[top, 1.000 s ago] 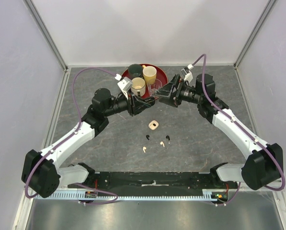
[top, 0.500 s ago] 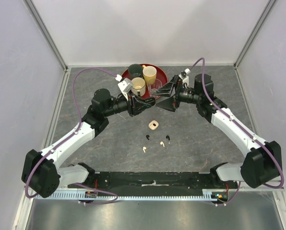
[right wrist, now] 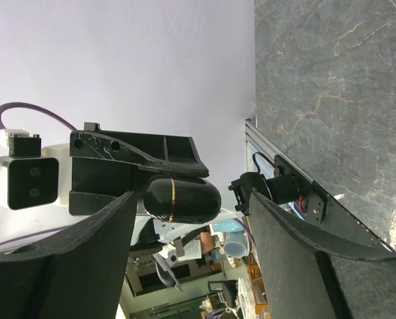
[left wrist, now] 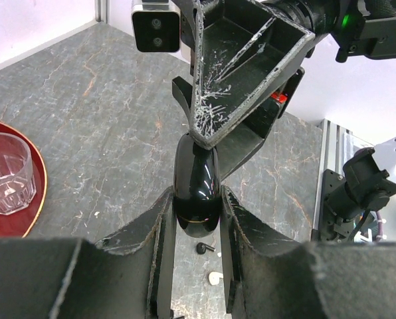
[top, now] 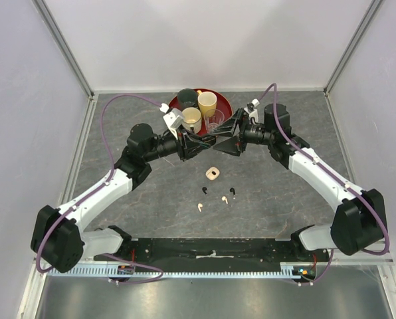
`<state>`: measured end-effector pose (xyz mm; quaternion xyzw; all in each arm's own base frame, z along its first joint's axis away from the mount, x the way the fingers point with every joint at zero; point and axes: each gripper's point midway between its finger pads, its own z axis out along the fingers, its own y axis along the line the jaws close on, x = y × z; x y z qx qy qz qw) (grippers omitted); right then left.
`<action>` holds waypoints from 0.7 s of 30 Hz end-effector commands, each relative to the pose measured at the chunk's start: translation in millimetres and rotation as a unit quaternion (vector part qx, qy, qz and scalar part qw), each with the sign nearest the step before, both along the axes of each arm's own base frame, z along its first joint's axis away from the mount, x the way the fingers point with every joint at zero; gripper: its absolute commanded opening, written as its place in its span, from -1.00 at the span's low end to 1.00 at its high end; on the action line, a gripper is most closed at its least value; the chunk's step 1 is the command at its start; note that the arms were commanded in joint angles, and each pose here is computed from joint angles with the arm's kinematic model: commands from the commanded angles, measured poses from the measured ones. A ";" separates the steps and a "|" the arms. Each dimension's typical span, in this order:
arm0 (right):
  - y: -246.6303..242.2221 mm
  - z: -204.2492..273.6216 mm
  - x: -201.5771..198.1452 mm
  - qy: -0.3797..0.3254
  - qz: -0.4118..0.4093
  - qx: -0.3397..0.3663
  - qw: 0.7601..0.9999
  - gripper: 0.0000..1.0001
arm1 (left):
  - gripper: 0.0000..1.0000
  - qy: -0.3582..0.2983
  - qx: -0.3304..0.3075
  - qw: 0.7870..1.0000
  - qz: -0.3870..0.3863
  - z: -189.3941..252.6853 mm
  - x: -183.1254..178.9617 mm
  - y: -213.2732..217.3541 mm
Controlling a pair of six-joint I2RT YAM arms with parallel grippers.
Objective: Insert the wireless bluetooth earbuds into the charging case
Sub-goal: Pick up the charging case at the center of the board.
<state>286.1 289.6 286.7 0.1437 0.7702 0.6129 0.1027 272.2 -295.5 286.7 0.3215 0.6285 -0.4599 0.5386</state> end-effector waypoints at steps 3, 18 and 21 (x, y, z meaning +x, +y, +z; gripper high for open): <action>6.4 5.2 -2.4 0.014 0.001 0.019 1.000 0.50 | -0.95 -0.036 -0.015 0.999 -0.004 13.2 2.3 -2.1; 7.7 0.1 -3.2 0.030 -0.006 0.039 0.999 0.27 | -0.92 -0.030 -0.016 0.999 -0.015 11.5 -0.1 -4.1; 8.0 0.1 -1.5 0.030 -0.009 0.042 0.999 0.28 | -0.92 -0.029 -0.016 0.999 -0.018 10.9 -1.0 -4.6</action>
